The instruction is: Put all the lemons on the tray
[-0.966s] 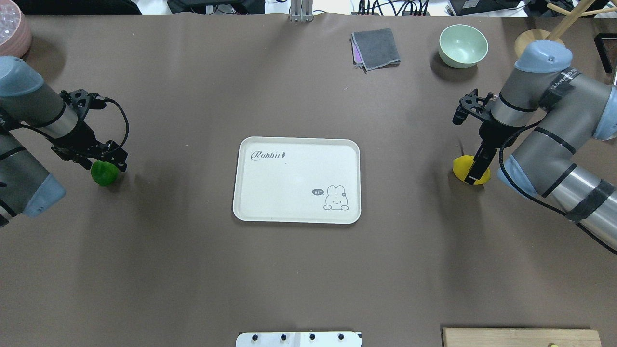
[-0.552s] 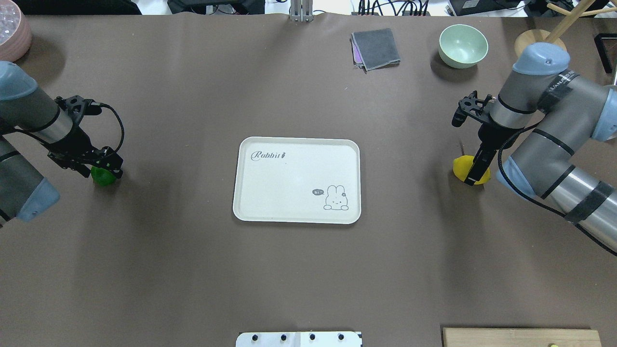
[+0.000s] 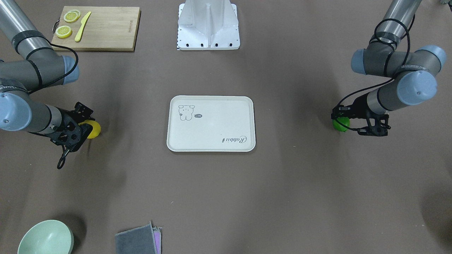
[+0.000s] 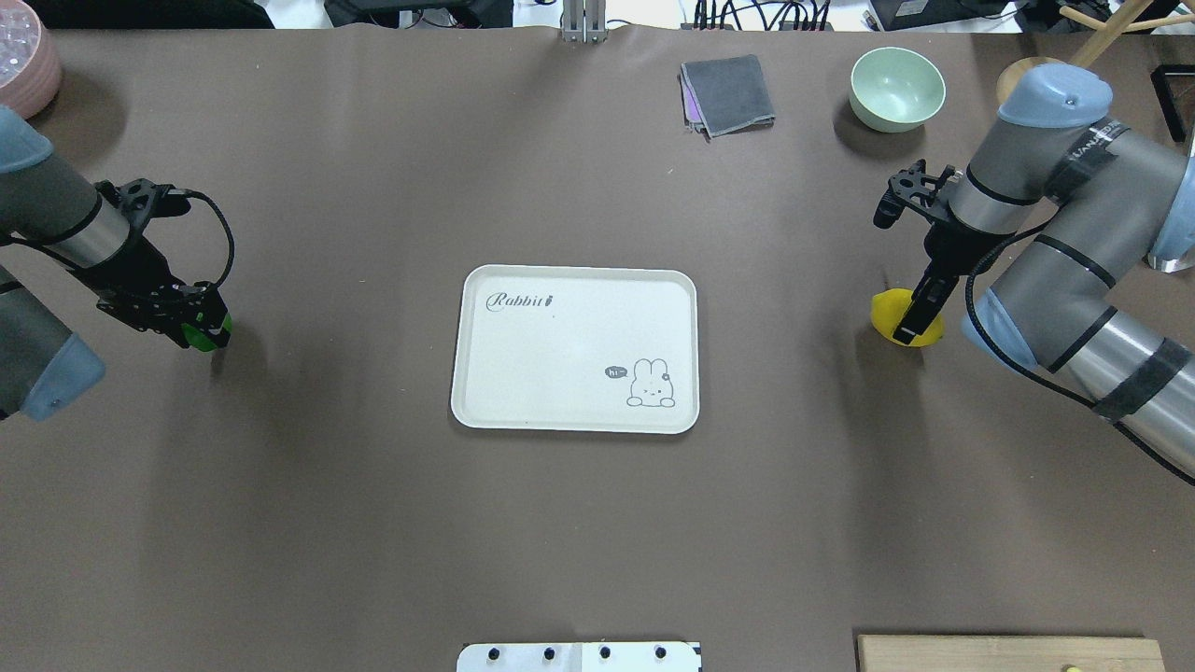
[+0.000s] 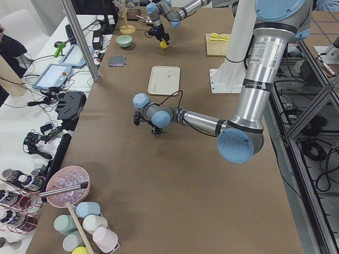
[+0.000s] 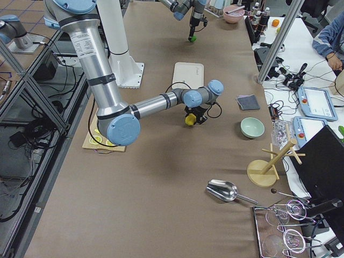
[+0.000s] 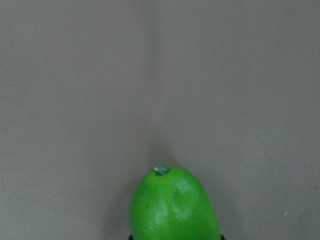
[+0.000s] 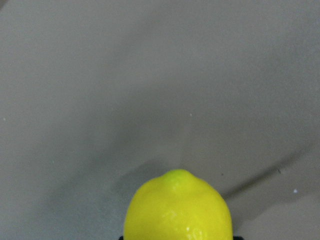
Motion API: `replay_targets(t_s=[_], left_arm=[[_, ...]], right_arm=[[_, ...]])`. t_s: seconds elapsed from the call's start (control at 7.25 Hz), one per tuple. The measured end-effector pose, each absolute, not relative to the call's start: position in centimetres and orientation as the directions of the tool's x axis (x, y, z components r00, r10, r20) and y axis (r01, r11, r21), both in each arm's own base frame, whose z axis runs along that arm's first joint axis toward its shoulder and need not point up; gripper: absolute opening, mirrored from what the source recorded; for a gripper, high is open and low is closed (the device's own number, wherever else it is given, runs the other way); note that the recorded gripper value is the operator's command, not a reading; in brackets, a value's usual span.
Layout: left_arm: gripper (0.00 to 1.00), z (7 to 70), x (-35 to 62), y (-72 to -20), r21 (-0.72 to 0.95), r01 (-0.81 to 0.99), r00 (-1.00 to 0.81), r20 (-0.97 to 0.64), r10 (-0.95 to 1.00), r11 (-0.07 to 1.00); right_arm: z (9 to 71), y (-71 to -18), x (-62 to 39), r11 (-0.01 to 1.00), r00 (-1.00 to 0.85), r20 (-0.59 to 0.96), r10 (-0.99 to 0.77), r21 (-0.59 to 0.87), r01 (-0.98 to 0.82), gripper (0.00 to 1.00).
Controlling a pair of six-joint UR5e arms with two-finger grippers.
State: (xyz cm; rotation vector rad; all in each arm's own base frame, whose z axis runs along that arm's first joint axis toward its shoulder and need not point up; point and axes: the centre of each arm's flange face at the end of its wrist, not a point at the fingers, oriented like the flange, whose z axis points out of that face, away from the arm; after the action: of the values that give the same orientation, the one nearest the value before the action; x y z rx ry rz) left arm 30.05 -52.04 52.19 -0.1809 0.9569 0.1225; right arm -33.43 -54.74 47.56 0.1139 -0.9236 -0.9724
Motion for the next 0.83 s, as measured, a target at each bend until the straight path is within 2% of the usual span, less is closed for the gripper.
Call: replay_targets(t_s=[0.14, 0.41, 0.55, 0.83], left_arm=[[0.00, 52.0, 29.0, -52.6, -0.098, -0.168, 0.566, -0.825, 0.014, 0.981], [0.00, 49.6, 27.7, -54.6, -0.068, -0.139, 0.541, -0.841, 0.019, 0.988], [0.00, 46.9, 28.3, -55.9, -0.032, -0.138, 0.521, -0.853, 0.045, 0.990], [0.00, 40.4, 31.7, -57.8, 0.058, -0.166, 0.469, -0.873, 0.131, 0.984]], right_arm=[[45.6, -55.4, -33.6, 0.653, 0.258, 0.671, -0.694, 0.436, 0.620, 0.10], [41.0, -56.9, -34.4, 0.831, 0.369, 0.805, -0.465, 0.252, 0.496, 0.10], [39.1, -57.3, -35.2, 0.888, 0.417, 0.842, -0.343, 0.146, 0.437, 0.11], [35.4, -56.8, -37.6, 0.932, 0.460, 0.881, -0.112, -0.068, 0.355, 0.11]])
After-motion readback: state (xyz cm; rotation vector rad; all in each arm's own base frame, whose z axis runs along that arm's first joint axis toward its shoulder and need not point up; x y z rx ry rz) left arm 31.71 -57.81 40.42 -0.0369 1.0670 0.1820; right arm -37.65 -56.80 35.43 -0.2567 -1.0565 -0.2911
